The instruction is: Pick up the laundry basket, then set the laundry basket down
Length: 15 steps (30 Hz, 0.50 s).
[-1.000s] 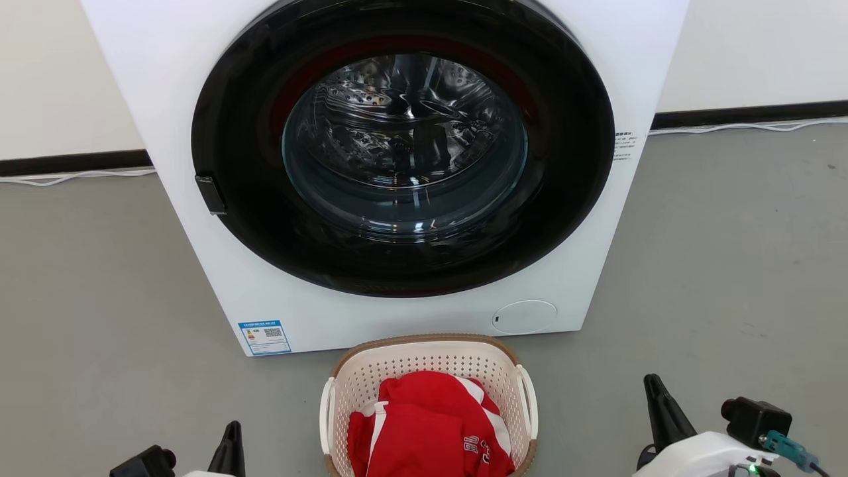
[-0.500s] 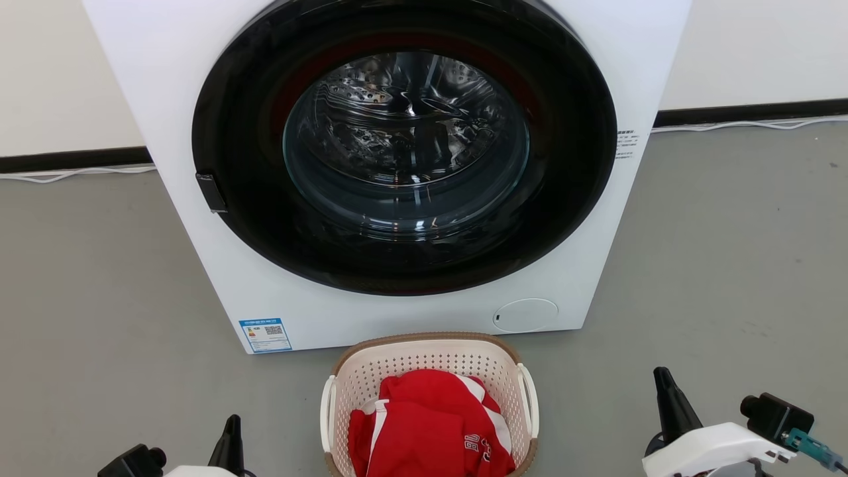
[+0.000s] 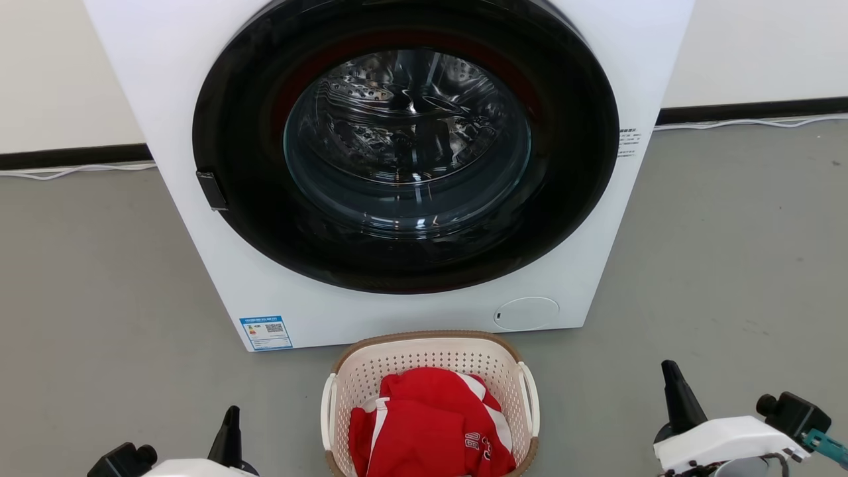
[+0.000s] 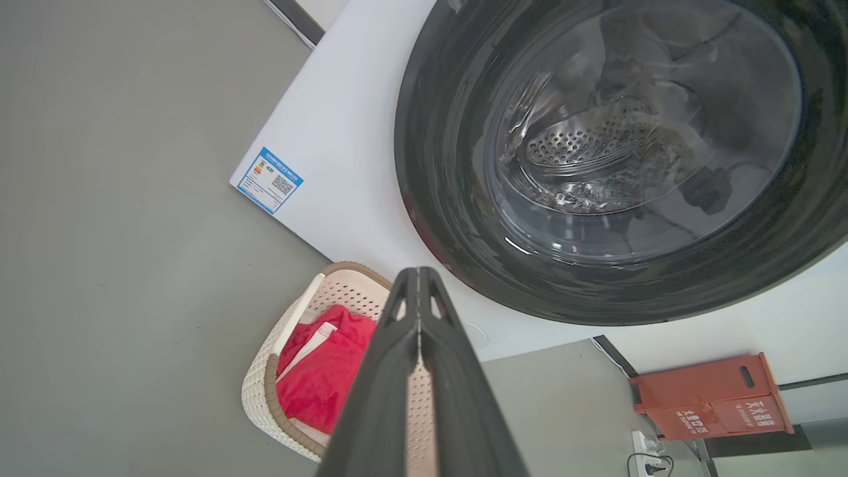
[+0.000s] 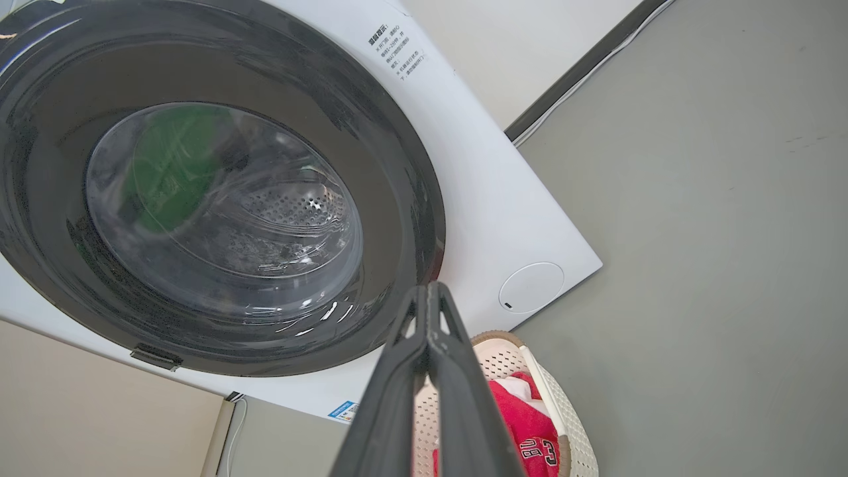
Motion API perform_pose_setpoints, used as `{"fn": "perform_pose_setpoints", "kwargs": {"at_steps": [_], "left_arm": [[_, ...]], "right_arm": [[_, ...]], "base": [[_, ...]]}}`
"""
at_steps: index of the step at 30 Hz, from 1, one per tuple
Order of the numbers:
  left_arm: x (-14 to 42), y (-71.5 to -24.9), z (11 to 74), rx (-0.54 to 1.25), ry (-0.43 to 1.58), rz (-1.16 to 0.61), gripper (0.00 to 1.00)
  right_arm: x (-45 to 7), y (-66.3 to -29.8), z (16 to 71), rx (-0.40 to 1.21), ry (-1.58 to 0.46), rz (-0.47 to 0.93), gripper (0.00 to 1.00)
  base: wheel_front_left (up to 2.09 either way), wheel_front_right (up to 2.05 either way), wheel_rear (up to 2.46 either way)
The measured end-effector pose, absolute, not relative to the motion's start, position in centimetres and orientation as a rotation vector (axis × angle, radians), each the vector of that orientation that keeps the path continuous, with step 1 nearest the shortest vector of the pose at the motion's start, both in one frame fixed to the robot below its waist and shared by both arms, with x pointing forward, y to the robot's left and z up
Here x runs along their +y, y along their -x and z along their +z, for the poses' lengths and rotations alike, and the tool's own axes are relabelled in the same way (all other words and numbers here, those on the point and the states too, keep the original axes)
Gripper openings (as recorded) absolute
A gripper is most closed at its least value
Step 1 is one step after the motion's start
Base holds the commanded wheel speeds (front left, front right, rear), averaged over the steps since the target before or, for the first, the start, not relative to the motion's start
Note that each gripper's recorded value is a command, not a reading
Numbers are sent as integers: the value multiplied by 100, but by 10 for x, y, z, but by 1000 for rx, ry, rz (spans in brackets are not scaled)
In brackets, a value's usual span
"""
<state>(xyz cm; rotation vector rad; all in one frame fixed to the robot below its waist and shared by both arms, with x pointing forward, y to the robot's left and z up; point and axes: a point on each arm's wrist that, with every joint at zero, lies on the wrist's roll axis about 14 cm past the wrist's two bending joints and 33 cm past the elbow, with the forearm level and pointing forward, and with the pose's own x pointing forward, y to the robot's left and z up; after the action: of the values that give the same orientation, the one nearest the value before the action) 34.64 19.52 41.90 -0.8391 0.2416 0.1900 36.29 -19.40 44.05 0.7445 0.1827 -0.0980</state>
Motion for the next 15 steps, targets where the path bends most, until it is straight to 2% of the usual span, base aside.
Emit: {"fn": "perform_pose_setpoints", "kwargs": {"at_steps": [15], "left_arm": [[194,-353,429,216,1002,185,0]], "right_arm": [[-196,-367,447,164,-923,-116,0]], "base": [[0,0,0]]}}
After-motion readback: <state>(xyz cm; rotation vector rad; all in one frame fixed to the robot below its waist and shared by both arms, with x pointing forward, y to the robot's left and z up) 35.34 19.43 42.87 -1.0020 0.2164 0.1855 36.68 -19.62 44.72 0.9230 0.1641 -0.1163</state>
